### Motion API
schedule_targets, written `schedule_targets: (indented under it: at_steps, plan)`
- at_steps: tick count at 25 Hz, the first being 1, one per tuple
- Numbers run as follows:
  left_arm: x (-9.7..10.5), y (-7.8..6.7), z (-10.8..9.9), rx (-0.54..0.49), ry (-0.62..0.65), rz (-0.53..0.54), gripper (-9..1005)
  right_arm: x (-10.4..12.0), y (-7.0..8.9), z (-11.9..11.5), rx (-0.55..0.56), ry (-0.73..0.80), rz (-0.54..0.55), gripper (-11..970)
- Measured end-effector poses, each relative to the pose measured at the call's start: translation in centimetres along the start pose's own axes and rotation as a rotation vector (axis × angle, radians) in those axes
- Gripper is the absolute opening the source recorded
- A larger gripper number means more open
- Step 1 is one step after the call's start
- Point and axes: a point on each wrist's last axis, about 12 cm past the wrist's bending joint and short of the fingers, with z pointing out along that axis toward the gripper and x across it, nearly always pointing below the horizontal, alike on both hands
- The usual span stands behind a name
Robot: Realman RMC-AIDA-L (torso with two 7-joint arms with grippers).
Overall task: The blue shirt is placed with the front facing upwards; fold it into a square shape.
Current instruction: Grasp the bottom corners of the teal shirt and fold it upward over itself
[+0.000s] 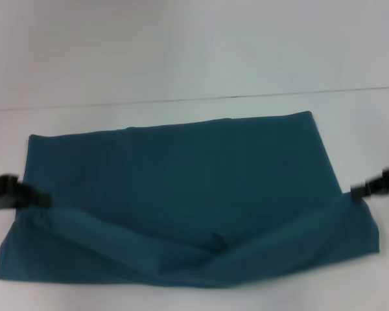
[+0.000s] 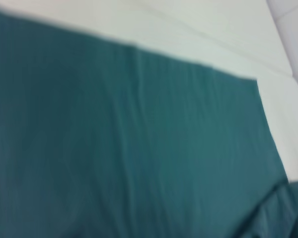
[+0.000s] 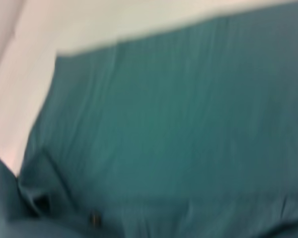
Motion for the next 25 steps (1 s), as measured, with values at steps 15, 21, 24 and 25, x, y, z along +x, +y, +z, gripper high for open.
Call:
schedule_targets:
  at_steps: [15,21,24,25]
  plan:
    - [-5.8,-2.5,4.9,-0.229,-0.11,0.031,23,-5.2,-1.0,2.9,0.147,-0.286,0.037,0]
    - [-6.1,-2.3,5.9,-0.275,-0.179,0.047,23,-6.3,-0.8,4.8,0.21,-0.328,0.017,0]
    - [-6.3,-2.2,6.0,-0.283,-0.211,0.055,24,-6.7,-0.8,5.1,0.227,-0.356,0.015,-1]
    - [-6.4,-2.2,6.0,-0.286,-0.221,0.056,24,-6.8,-0.8,5.2,0.233,-0.364,0.015,-1]
